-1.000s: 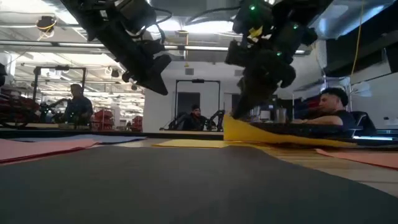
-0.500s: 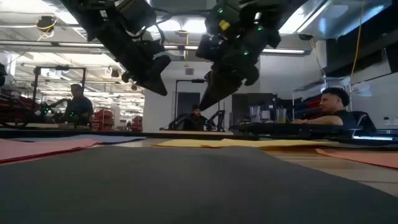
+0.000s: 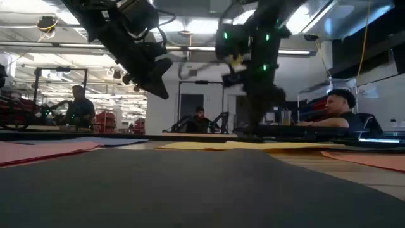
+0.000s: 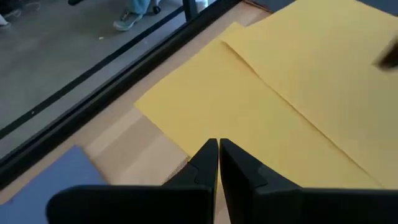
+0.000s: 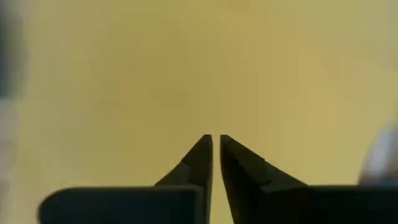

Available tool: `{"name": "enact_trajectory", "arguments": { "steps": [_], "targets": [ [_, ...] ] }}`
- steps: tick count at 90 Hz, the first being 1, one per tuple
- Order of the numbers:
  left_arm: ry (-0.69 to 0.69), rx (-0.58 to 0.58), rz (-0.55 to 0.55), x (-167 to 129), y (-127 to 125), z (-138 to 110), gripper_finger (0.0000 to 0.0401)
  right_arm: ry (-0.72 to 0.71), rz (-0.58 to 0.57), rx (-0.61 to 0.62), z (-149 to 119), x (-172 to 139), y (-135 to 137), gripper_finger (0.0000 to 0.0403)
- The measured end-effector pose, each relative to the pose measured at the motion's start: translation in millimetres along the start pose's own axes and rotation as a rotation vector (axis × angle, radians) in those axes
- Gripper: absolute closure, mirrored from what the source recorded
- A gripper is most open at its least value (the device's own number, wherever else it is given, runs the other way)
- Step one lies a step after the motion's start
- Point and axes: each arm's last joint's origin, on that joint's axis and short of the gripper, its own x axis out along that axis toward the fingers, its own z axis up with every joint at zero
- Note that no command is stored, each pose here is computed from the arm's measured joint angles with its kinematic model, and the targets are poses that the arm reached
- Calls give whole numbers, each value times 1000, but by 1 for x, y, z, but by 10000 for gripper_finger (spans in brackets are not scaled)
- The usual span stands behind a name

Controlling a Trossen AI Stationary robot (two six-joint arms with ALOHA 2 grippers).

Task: Organize paper
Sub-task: Stack the yellow paper on top of the other yellow paper

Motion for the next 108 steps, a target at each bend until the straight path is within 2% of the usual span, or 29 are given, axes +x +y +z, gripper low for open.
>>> {"name": "enact_trajectory", "arguments": {
  "steps": [18,26,47,60,74,83,91,108],
  "targets": [
    [24,11,4,0,0,-2,401,55,-15,121,-15,18,-18,402],
    [22,10,4,0,0,-2,401,52,25,158,-18,24,-21,402],
    [22,10,4,0,0,-2,401,-53,52,217,-15,34,-32,402],
    [29,21,6,2,0,-4,401,-104,77,215,-12,35,-38,403],
    [96,38,33,19,-1,-14,401,-51,43,200,-20,28,-41,403],
    [145,4,64,32,2,-23,401,6,3,224,-28,16,-43,403],
    [182,-24,90,43,4,-30,401,59,13,236,-35,18,-45,403],
    [210,-44,89,62,6,-39,401,49,51,246,-41,28,-42,403]
  ]
}}
